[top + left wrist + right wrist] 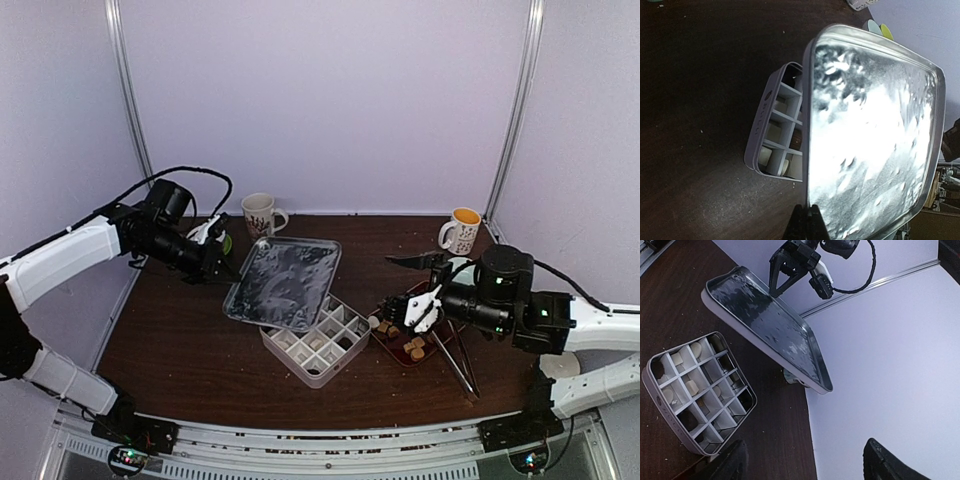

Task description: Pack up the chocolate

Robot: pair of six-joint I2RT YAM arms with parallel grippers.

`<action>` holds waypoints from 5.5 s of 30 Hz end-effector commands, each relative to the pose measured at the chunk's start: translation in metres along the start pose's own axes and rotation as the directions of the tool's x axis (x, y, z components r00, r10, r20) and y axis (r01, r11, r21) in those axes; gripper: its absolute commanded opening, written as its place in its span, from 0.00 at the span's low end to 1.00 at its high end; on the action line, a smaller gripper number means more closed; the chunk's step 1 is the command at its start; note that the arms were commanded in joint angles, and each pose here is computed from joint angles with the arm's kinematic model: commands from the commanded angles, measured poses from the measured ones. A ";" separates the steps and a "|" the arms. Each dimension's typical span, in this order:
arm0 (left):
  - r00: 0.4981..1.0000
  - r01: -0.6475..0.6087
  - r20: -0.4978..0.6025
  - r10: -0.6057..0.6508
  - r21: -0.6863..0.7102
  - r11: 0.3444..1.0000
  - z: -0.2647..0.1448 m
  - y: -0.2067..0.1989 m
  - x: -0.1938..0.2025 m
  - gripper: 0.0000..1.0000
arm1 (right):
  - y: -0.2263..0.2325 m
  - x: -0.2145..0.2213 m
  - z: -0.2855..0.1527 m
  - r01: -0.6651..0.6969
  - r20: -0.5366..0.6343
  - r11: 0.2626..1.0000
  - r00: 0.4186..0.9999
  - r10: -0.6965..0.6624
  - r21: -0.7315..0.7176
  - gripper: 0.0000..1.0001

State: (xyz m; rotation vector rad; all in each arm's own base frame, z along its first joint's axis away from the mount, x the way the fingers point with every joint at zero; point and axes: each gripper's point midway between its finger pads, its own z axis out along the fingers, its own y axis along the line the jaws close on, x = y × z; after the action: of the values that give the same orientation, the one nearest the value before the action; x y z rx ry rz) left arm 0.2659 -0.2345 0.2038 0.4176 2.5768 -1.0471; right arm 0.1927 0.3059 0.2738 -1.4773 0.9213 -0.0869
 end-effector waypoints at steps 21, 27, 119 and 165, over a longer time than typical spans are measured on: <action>0.995 -0.050 -0.084 0.056 0.077 0.996 0.019 -0.034 -0.003 0.00 | 0.020 -0.029 0.036 0.323 0.005 0.946 0.947 -0.323 -0.015 0.60; 0.992 -0.049 -0.112 0.059 0.088 0.995 0.028 -0.039 -0.001 0.00 | 0.027 -0.039 0.049 0.369 0.014 0.929 0.929 -0.369 -0.028 0.49; 0.898 -0.105 0.409 0.162 -0.158 0.982 -0.059 0.043 -0.018 0.98 | -0.028 -0.109 0.075 -0.823 -0.005 -0.367 -0.404 0.915 -0.433 0.00; 0.976 -0.086 0.195 0.100 -0.079 0.993 0.070 0.048 0.013 0.96 | 0.146 0.103 0.075 -0.744 -0.170 -0.657 -0.668 0.725 0.122 0.30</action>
State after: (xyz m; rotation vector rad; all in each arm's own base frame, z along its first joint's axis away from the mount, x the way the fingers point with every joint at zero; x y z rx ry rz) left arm 0.2691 -0.2412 0.1046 0.3642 2.4537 -0.9314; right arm 0.2444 0.3295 0.0889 0.2236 2.2191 1.4367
